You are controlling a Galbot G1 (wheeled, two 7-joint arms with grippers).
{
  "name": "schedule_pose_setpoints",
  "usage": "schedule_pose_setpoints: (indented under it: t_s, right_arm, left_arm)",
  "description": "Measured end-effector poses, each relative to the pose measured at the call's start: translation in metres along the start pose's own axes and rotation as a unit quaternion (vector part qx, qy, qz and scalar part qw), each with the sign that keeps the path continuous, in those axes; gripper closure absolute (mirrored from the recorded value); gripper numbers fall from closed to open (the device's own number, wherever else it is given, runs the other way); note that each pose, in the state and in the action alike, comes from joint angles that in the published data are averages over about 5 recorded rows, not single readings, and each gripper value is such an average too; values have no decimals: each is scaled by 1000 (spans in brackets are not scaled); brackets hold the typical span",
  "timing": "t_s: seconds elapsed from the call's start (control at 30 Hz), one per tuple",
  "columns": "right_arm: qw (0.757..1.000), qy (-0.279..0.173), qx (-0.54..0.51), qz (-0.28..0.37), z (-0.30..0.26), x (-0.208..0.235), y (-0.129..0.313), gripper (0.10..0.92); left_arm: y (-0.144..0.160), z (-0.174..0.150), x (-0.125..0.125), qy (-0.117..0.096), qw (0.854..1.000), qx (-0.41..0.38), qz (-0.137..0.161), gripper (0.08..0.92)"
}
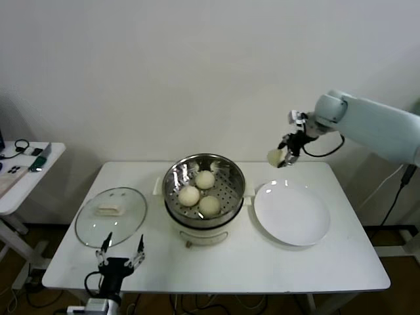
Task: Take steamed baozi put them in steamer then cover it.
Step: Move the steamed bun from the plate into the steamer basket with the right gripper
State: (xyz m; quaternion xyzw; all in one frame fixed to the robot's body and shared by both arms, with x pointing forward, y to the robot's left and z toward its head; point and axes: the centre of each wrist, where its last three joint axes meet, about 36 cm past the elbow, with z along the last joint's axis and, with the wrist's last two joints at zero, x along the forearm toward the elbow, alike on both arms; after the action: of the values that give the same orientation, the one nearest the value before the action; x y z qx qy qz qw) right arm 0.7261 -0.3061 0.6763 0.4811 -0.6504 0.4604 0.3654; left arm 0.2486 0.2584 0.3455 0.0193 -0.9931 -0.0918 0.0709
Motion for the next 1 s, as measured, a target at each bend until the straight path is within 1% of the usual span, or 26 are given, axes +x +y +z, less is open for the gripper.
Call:
schedule_pose_setpoints:
  t_s: [0.17,0.37,0.7,1.0]
  right_arm:
    - [1000,-11,10,-11,-43,11,6,318]
    - [999,-18,23,-29,-88,1,18,318]
    - [997,-8,50,-58,-144,-44,37,318]
    - [994,12,65,-83,-161,-95,52,318]
  left_arm:
    - [-1,3,2,1,1000,-2,7,177]
    - [0,6,5,4,1000,-6,13,177]
    - [5,5,4,3,1000,-10,12,177]
    - [10,6,4,4,1000,-10,9,177]
